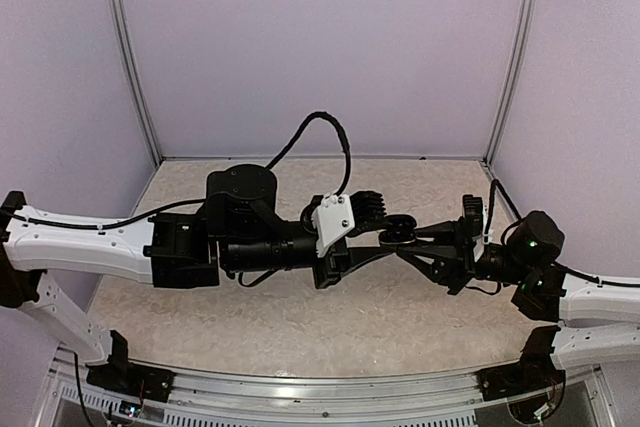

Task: Insert the wireless bluetooth earbuds into the charging case
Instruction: Adjust the right earbud in the right side groove of the charging case.

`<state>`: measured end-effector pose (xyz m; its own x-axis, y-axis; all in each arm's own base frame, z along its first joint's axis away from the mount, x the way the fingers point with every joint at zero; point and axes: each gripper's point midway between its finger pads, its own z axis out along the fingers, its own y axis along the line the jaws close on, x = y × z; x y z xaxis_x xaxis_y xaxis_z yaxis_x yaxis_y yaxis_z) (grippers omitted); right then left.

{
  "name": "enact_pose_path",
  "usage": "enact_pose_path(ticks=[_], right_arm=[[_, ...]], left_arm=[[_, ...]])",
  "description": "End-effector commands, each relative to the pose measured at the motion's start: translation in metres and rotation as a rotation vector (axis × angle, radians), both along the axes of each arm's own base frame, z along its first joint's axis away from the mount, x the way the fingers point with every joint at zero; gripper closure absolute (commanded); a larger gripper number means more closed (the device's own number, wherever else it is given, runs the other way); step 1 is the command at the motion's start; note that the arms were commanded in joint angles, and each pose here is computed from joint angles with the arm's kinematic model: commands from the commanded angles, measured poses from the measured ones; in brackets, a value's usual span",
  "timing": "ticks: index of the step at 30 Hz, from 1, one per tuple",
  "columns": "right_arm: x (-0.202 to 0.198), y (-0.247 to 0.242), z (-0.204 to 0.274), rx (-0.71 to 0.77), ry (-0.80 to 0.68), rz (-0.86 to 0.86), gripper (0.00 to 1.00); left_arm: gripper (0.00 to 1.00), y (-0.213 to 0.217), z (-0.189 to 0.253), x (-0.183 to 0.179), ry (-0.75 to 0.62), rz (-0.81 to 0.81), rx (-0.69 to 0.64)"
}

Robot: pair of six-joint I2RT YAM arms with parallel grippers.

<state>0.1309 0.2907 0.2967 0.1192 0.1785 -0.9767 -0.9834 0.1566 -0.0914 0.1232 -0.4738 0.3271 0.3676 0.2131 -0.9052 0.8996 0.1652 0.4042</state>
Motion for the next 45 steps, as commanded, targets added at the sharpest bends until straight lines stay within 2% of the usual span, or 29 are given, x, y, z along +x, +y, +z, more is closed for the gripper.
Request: enact_pose_path(ticks=[1,22,45], right_arm=[[-0.006,0.002,0.018,0.036,-0.031,0.027,1.00],[-0.007,0.007,0.015,0.017,-0.033,0.032,1.00],[-0.002,0.008,0.005,-0.009,-0.010,0.009,1.00]], left_arm=[[0.63,-0.003,0.001,0.003,-0.012,0.010,0.001],[0.70,-0.007,-0.002,0.011,-0.029,0.056,0.020],[0.65,-0.004,0.020,0.000,-0.066,0.051,-0.018]])
